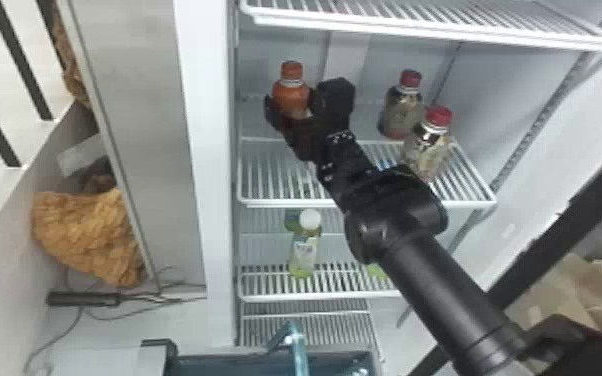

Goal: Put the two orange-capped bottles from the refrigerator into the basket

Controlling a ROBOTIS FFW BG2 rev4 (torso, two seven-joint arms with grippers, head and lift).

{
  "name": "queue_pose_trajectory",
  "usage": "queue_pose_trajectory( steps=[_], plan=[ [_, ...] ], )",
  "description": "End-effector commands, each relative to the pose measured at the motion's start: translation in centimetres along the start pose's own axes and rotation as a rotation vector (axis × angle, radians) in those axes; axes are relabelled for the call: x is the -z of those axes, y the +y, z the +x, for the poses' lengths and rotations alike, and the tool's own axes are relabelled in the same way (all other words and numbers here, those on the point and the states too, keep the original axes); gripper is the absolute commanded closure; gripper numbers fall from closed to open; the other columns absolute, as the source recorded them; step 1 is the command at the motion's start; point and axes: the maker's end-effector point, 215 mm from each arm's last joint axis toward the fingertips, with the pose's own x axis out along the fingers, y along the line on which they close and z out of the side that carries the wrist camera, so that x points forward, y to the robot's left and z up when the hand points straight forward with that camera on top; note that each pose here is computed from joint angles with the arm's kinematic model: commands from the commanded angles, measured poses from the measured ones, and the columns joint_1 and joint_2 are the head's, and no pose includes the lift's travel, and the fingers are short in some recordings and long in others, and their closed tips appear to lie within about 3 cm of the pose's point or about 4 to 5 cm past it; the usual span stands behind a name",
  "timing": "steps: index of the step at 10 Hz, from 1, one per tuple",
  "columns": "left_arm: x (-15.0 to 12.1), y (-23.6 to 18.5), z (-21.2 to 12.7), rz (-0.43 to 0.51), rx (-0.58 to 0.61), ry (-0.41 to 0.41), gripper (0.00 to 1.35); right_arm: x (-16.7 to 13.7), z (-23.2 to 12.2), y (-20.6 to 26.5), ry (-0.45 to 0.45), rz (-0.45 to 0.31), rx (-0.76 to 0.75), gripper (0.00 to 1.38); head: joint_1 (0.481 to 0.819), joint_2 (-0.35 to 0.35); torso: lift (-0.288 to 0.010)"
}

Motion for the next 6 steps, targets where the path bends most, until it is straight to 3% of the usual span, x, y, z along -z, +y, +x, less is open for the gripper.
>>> queue_pose_trajectory(
  steps=[1, 3, 6],
  plan=[
    [0.0, 0.0, -0.1, -0.001, 0.0, -0.003, 1.21, -0.8, -0.6, 0.8, -0.031, 0.002, -0.011, 0.88, 0.695, -0.158, -0.04],
    [0.0, 0.0, -0.1, -0.003, 0.002, -0.006, 1.21, -1.9, -3.3, 1.2, -0.08, -0.021, -0.018, 0.88, 0.695, -0.151, -0.04],
    [-0.5, 0.0, -0.1, 0.001, 0.002, -0.018, 1.21, -4.1, -11.1, -1.5, -0.11, -0.027, 0.041, 0.88, 0.695, -0.188, -0.04]
  ],
)
